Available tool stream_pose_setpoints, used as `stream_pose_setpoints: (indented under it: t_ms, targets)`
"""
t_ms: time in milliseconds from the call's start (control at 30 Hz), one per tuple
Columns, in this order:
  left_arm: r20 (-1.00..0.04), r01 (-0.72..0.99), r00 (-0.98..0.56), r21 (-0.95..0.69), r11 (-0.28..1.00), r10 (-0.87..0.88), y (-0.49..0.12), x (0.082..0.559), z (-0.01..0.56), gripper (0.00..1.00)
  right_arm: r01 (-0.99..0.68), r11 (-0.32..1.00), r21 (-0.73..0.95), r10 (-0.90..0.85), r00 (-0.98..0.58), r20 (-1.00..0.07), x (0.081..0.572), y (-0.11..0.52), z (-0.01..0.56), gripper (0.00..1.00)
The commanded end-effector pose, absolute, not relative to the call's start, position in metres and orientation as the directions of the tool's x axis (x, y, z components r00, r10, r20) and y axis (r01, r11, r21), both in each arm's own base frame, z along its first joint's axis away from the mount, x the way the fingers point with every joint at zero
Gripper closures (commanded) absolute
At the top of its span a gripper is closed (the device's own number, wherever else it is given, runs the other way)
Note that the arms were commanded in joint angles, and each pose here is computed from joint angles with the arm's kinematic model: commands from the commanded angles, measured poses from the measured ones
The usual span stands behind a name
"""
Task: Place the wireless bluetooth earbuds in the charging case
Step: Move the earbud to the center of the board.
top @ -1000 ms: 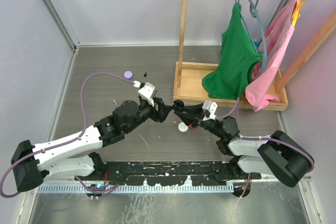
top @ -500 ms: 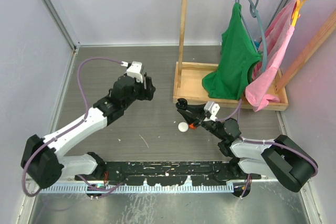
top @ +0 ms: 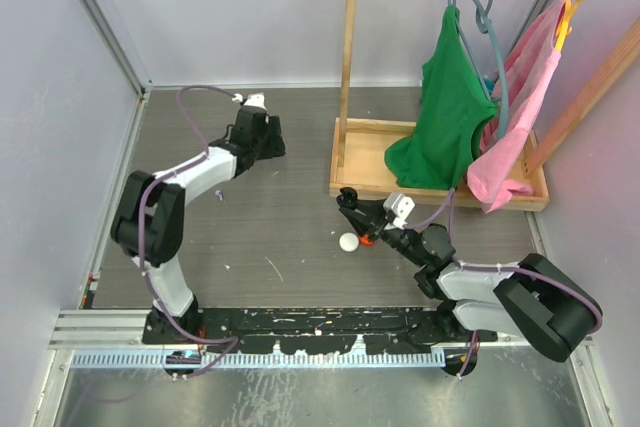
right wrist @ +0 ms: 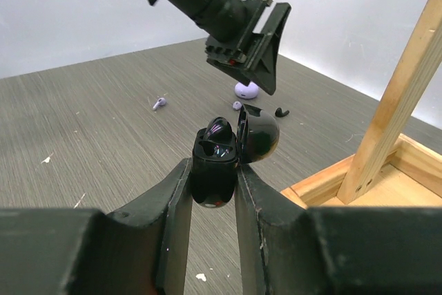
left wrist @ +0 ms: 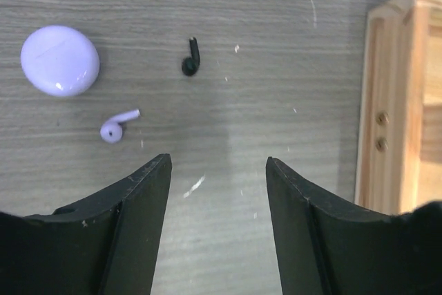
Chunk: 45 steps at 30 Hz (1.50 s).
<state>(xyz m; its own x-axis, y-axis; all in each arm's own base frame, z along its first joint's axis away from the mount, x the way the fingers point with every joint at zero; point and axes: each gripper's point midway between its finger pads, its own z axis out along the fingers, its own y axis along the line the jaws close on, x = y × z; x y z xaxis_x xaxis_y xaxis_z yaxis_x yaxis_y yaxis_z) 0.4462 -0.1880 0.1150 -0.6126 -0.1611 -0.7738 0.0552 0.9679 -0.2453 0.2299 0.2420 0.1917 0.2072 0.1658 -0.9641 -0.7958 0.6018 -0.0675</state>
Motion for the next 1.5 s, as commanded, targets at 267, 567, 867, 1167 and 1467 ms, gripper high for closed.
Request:
stream_pose_setpoints:
  t_ms: [267,567,867,1167,1467]
  targets:
    - [-0.776,-0.069,-0.566,-0.292,0.954,-0.278,-0.177,0.532,0.092,0.53,-0.777,0.621,-0.102,0.164,0.256,-0.953,0.234,0.24,0.199,0.99]
    - [-0.757,-0.052,-0.612,-0.248,0.967,-0.227,-0.183,0.55,0.067,0.58,-0.784,0.612,-0.101,0.161,0.249,-0.955,0.233,0.243,0.197,0.99]
    - [-0.72,-0.057,-0.659,-0.241,0.969,-0.218,-0.185,0.546,0.053,0.63,-0.784,0.612,-0.103,0.16,0.25,-0.955,0.233,0.243,0.198,0.99]
    - [-0.701,-0.036,-0.69,-0.217,0.976,-0.181,-0.187,0.546,0.041,0.71,-0.784,0.612,-0.105,0.158,0.25,-0.955,0.233,0.242,0.197,0.99]
    - [-0.671,0.04,-0.732,-0.217,0.975,-0.119,-0.194,0.534,0.037,0.81,-0.785,0.61,-0.108,0.154,0.251,-0.956,0.233,0.243,0.198,0.99]
